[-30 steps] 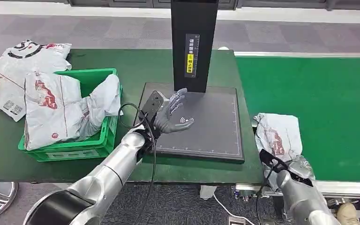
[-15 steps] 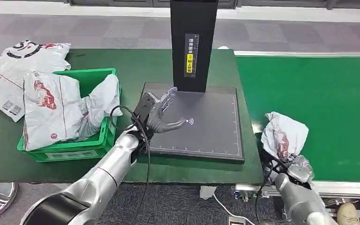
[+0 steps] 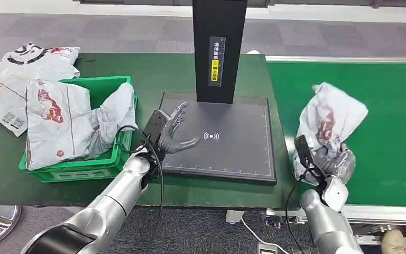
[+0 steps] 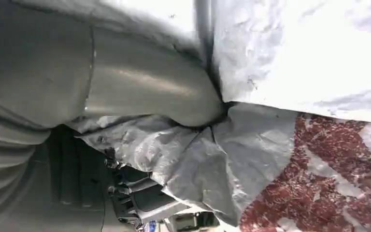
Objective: Moved the parcel from conveyor to table for the left to box.
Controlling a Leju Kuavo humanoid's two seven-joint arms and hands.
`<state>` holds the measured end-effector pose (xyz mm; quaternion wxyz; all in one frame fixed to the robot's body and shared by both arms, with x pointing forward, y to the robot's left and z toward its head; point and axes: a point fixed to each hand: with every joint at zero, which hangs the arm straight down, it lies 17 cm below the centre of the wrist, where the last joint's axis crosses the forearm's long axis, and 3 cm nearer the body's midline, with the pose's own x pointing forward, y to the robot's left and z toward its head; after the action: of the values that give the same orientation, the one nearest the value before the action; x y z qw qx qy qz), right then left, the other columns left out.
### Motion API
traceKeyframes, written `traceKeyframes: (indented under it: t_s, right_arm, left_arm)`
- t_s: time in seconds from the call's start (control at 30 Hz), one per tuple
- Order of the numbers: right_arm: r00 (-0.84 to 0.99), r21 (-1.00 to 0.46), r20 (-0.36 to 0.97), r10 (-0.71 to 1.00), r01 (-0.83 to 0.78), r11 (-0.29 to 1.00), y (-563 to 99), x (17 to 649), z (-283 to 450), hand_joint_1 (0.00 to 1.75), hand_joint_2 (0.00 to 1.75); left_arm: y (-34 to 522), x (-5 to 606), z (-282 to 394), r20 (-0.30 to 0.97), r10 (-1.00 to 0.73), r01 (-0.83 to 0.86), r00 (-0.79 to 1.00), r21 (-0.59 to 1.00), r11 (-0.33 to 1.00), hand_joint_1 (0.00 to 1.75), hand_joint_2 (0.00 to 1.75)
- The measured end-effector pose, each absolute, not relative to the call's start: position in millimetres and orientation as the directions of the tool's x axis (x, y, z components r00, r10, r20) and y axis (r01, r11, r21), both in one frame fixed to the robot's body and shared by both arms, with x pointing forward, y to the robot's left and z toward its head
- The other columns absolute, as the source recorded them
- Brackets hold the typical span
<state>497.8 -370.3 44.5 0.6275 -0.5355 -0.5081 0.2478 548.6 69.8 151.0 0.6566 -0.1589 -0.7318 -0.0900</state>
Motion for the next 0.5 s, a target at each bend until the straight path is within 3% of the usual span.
traceKeyframes:
  t_s: [0.2, 0.5]
  right_arm:
    - [0.167, -0.789, 0.487, 0.857, 0.505, 0.350, -353.1, 491.1, 151.4, 1.75, 1.75]
    - [0.027, -0.730, 0.507, 0.862, 0.546, 0.412, -311.6, 481.9, 195.8, 1.75, 1.75]
  left_arm:
    - [69.8, 549.5, 157.6, 0.984, 0.148, 0.358, -0.094, -0.106, 0.928, 0.00, 1.75]
    - [64.8, 554.6, 169.9, 0.982, 0.153, 0.364, -0.108, -0.104, 0.926, 0.00, 1.75]
